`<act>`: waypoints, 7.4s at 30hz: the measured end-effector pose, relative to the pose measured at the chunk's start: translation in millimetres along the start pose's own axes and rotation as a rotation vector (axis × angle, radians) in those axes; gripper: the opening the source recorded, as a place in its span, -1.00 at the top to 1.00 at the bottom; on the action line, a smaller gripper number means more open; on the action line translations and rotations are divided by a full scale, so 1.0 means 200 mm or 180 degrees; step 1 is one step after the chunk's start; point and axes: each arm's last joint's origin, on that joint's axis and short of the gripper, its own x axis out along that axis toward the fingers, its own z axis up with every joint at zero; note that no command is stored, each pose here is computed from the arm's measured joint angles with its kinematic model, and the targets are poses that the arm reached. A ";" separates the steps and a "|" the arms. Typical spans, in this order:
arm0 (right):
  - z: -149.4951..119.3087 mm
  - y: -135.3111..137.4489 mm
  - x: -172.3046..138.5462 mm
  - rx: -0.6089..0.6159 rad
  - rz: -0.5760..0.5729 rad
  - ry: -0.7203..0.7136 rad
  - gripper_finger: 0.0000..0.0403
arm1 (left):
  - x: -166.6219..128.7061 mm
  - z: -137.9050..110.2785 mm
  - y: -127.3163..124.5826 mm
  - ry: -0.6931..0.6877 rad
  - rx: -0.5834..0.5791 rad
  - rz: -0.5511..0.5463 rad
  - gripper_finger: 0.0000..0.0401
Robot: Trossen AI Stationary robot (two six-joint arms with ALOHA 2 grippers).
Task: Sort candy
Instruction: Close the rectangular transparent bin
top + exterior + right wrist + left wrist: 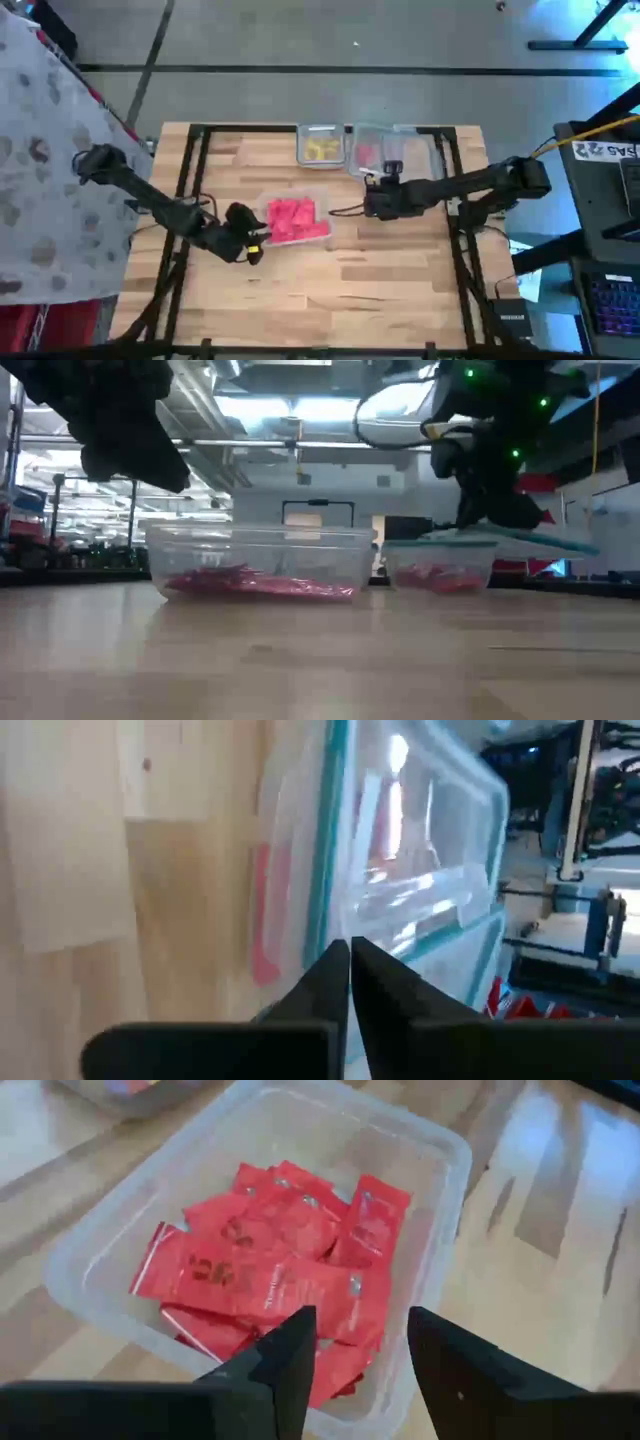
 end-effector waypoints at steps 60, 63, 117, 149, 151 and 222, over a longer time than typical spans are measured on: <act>-0.27 0.09 -0.19 0.1660 -0.0184 0.0806 0.97 | 0.00 0.00 -0.01 -0.0014 -0.0047 -0.0035 0.28; -0.20 -0.01 -0.29 0.1646 -0.0318 0.0595 0.98 | 0.00 0.00 -0.01 -0.0015 -0.0050 -0.0036 0.28; 0.56 0.22 -0.24 -0.3087 -0.0057 -0.1466 0.86 | -0.21 0.34 -0.33 -0.0940 0.1077 -0.0098 0.28; 0.41 0.16 -0.41 -0.1560 0.0745 -0.0368 -0.17 | -0.20 0.18 -0.08 0.0059 0.0696 0.0855 0.28; 0.36 0.15 -0.42 -0.1164 0.0900 -0.0159 -0.24 | -0.23 0.15 -0.05 0.0129 0.0578 0.1006 0.28; 0.08 0.76 -0.28 0.2723 0.1253 -0.0904 0.04 | -0.30 -0.18 -0.08 0.0233 -0.0659 -0.0021 0.85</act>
